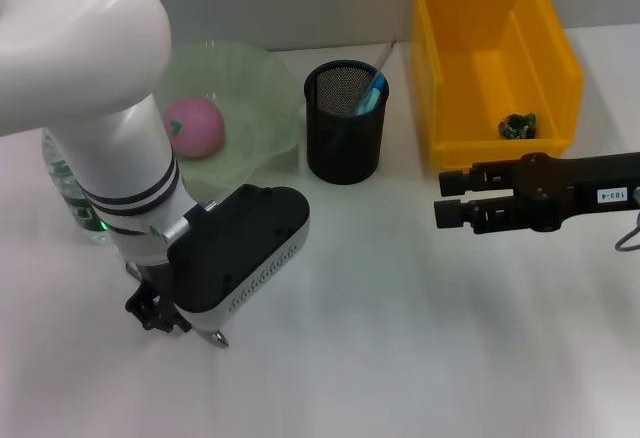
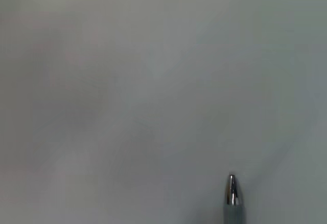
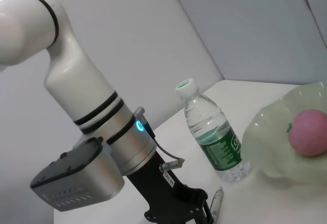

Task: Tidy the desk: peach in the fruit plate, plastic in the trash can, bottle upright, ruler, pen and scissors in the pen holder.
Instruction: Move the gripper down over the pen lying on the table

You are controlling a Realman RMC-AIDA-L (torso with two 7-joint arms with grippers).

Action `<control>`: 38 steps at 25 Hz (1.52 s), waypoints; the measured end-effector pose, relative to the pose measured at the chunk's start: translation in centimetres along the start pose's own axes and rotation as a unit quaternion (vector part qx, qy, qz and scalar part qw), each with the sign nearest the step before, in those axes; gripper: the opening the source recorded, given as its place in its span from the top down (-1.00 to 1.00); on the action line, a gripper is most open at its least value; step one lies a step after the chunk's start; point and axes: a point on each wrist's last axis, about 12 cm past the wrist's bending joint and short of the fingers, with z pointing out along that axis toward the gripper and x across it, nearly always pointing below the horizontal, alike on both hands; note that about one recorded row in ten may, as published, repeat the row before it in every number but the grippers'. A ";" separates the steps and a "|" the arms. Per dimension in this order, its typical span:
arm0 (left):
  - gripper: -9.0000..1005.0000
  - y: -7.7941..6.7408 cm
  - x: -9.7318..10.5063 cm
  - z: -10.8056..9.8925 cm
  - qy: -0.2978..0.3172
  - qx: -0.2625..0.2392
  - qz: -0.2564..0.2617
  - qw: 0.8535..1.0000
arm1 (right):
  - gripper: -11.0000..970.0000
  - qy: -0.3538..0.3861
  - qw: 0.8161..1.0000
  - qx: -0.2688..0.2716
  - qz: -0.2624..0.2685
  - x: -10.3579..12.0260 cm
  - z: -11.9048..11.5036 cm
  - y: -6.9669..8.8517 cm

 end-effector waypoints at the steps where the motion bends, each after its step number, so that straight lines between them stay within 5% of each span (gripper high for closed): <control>1: 0.42 0.0 0.1 0.0 0.000 0.000 -0.002 1.000 | -0.48 0.000 1.000 -0.001 -0.001 -0.1 0.0 0.0; 38: 0.48 0.3 0.1 0.8 -0.014 0.006 -0.010 1.000 | -0.48 0.013 1.000 -0.002 -0.006 -0.4 0.4 -0.1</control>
